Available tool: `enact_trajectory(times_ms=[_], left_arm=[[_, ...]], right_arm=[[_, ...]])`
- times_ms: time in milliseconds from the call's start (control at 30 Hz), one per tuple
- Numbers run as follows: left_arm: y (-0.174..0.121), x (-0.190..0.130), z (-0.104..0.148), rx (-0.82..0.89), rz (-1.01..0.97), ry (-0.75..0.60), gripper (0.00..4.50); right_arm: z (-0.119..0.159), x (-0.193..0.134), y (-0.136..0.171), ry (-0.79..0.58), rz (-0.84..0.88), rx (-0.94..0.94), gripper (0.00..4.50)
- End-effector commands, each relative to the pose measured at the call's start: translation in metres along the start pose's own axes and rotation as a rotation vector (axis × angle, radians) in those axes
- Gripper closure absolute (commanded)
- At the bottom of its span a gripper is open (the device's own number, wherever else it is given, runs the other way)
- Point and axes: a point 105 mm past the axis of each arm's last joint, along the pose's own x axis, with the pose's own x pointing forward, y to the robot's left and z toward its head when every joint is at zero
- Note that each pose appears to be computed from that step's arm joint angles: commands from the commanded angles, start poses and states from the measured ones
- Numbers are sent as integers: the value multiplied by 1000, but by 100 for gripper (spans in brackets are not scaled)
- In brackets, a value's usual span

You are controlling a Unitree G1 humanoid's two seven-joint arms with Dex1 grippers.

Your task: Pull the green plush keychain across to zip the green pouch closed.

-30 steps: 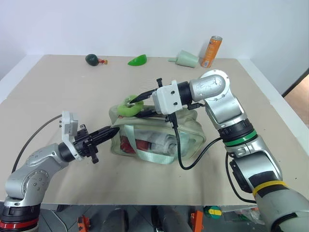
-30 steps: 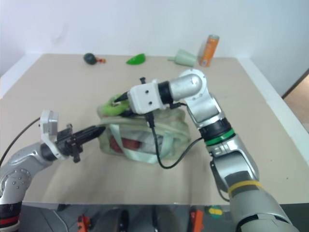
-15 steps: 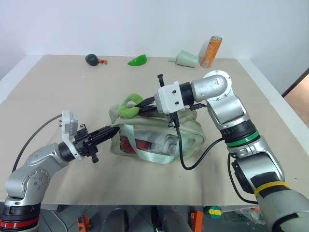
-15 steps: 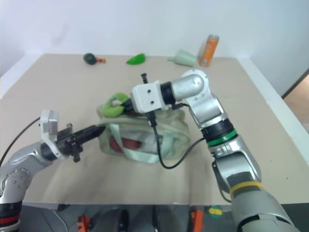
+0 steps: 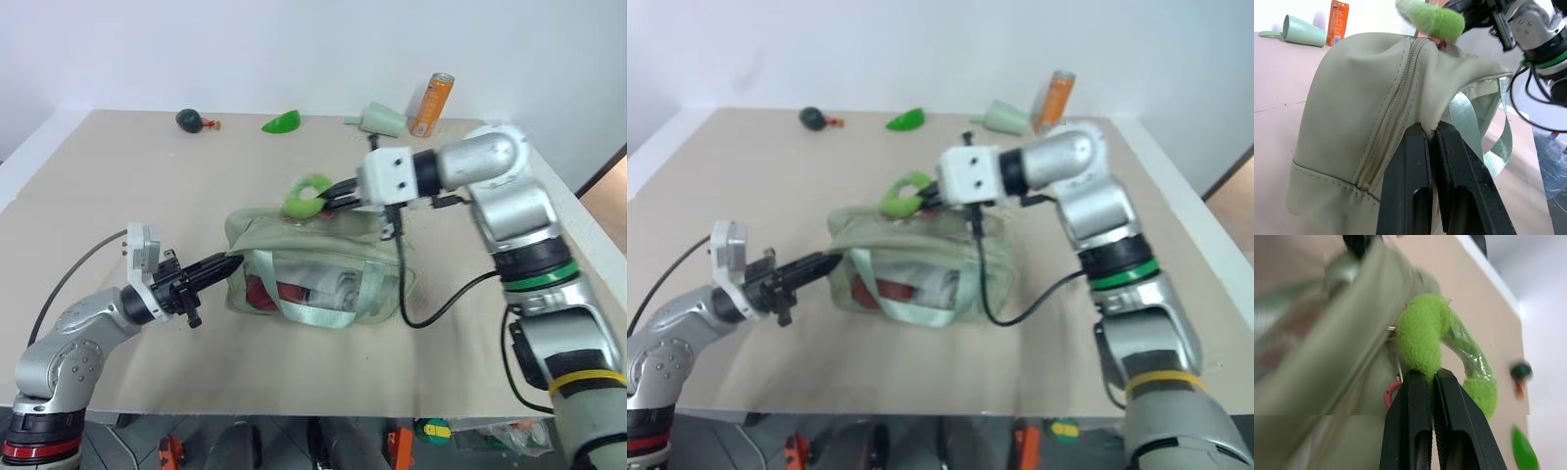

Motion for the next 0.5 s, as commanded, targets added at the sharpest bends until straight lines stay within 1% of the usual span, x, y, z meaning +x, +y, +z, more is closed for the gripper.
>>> enact_trajectory(times_ms=[33, 67, 200, 267, 333, 400, 433, 500], left_arm=[[-1, 3, -3, -3, -28, 14, 450], [0, 4, -3, -3, -31, 15, 450], [2, 8, -3, -2, -46, 16, 450], [2, 8, -3, -3, -51, 16, 450], [2, 9, -4, -5, -56, 18, 450], [1, 10, -5, -7, -59, 19, 450], [2, 10, -5, -8, -60, 20, 450], [1, 10, -5, -10, -61, 20, 450]], right_arm=[[-2, -32, -6, 69, -57, -6, 448], [-5, -37, -5, 90, -60, -3, 448], [-25, -73, 8, 251, -66, 72, 448], [-31, -84, 13, 309, -69, 95, 448], [-43, -102, 19, 409, -84, 121, 448], [-57, -127, 20, 545, -121, 129, 448], [-61, -136, 19, 592, -139, 129, 448], [-65, -146, 18, 642, -167, 131, 448]])
